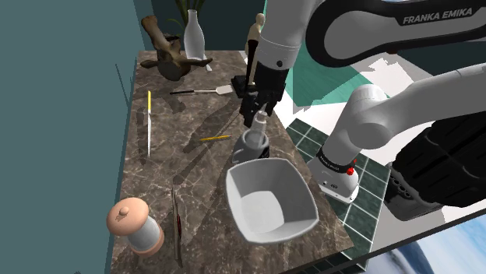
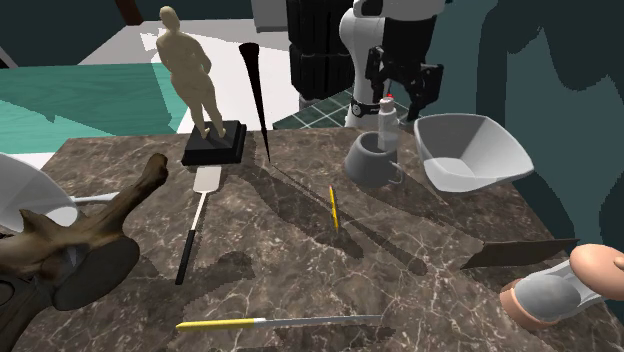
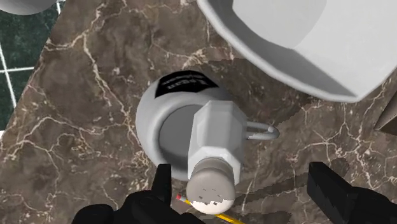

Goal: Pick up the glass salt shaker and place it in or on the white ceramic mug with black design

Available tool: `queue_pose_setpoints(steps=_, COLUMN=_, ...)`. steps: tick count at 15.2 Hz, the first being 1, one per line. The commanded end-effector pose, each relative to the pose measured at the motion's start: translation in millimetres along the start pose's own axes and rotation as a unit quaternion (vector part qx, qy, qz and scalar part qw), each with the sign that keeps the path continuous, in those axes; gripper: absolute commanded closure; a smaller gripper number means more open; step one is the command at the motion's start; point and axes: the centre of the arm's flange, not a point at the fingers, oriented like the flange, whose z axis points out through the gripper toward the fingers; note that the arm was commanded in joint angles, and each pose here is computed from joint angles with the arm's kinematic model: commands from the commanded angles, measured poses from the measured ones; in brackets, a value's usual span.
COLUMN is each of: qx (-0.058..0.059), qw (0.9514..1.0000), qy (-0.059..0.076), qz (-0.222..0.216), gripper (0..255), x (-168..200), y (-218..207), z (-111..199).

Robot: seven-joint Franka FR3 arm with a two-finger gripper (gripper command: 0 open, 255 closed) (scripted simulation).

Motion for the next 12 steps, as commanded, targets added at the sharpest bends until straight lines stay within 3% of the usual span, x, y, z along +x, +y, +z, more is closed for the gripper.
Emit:
queue_pose_setpoints(steps=1, qx=0.0, qw=1.0, qy=0.0, qz=0.0, gripper=0, x=0.4, y=0.6, z=0.1)
queue_pose_setpoints(steps=5, qx=0.0, qw=1.0, qy=0.0, qz=0.0, gripper=0, x=0.4, y=0.6, z=-49.9)
queue_pose_setpoints(steps=12, qx=0.0, qw=1.0, qy=0.0, qz=0.0, gripper=0, x=0.4, y=0.6, z=-49.9)
